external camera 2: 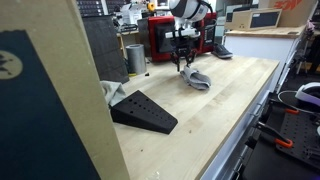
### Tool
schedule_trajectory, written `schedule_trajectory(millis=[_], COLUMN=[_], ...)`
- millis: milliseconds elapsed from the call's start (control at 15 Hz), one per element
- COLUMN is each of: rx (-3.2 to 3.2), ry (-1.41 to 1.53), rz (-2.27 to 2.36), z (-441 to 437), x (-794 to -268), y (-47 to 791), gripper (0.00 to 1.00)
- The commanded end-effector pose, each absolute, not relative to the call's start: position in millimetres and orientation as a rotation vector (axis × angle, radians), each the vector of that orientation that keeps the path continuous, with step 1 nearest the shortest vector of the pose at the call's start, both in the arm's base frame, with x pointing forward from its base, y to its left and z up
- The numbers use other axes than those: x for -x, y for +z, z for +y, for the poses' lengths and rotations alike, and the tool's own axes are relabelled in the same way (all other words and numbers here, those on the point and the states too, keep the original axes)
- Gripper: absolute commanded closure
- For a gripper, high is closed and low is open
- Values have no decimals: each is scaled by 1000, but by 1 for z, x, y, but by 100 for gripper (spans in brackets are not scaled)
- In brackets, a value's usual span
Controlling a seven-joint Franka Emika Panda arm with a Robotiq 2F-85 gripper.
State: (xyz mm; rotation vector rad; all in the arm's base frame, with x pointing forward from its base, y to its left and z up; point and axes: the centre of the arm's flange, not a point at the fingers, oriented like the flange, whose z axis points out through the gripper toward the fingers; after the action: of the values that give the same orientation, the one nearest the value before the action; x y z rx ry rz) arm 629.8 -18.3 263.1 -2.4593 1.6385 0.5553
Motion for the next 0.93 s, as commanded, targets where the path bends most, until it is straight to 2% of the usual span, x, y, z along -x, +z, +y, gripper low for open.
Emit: schedule_trajectory(millis=[0, 133, 200, 400, 867], rx=[2448, 2458, 2455, 2431, 2561], ry=[342, 219, 160, 64, 350], rz=[1489, 1396, 1347, 1191, 927], z=[0, 12, 19, 35, 42], x=[-627, -626, -623, -608, -541], y=[306, 334, 351, 387, 372], gripper=[19, 4, 1, 0, 0])
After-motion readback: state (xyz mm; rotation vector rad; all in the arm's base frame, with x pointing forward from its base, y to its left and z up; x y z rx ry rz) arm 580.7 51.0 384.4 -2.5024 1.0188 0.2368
